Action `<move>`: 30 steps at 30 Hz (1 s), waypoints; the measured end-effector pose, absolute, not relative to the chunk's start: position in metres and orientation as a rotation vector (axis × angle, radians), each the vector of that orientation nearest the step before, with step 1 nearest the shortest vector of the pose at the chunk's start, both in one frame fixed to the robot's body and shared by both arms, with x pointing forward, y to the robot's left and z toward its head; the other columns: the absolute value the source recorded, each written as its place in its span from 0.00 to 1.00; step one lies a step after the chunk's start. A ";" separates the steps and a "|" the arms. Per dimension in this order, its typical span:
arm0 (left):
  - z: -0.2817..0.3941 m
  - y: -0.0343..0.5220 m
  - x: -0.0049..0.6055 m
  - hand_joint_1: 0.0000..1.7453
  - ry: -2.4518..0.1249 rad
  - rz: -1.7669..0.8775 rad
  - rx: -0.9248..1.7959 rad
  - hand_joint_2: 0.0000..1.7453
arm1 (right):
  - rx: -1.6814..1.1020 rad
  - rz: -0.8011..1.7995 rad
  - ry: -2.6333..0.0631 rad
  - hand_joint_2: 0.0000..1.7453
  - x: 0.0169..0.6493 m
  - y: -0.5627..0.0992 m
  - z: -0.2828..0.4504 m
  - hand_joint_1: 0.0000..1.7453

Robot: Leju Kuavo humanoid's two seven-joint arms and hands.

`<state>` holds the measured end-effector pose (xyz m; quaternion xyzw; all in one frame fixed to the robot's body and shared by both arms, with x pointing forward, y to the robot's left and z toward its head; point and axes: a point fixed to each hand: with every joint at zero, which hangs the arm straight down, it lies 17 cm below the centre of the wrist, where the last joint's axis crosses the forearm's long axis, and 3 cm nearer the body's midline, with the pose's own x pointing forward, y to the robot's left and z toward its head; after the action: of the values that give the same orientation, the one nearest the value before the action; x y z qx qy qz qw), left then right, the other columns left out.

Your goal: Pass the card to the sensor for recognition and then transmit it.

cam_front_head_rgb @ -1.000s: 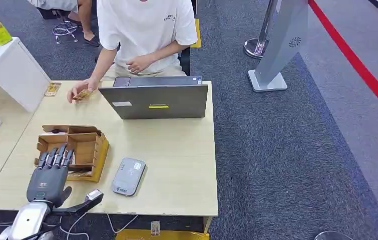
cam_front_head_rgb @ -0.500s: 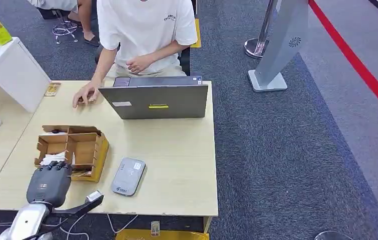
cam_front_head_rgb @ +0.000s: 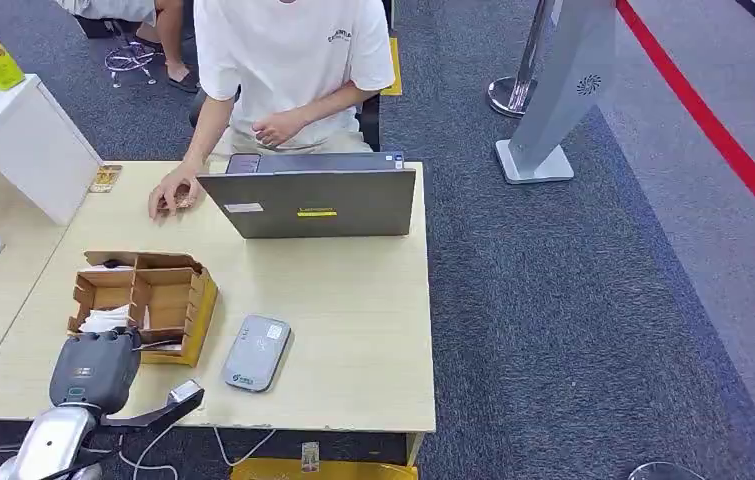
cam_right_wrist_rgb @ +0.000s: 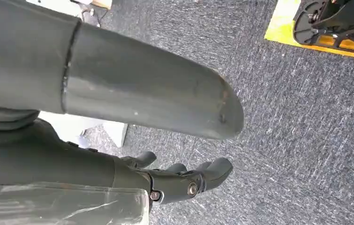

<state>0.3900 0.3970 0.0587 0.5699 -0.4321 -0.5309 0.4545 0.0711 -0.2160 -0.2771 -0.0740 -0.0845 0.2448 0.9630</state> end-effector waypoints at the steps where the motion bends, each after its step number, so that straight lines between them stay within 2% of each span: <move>1: 0.060 0.396 0.390 1.00 -1.078 -1.310 1.411 1.00 | -0.152 0.496 -0.172 0.00 0.071 -0.216 -0.277 0.00; 9: 0.109 0.370 0.385 1.00 -1.287 -1.245 1.532 1.00 | -0.158 0.475 -0.170 0.00 0.072 -0.218 -0.277 0.00; 19: 0.243 0.296 0.352 1.00 -1.685 -1.195 1.651 1.00 | -0.177 0.412 -0.157 0.00 0.070 -0.223 -0.277 0.00; 26: 0.276 0.281 0.337 1.00 -1.805 -1.173 1.671 1.00 | -0.182 0.403 -0.156 0.00 0.070 -0.224 -0.277 0.00; 30: 0.314 0.278 0.344 1.00 -1.908 -1.074 1.670 1.00 | -0.182 0.418 -0.158 0.00 0.071 -0.224 -0.277 0.00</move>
<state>0.3440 0.2778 0.3143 0.5950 -0.6800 -0.3828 0.1926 0.0710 -0.2239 -0.2774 -0.0903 -0.0784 0.2069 0.9710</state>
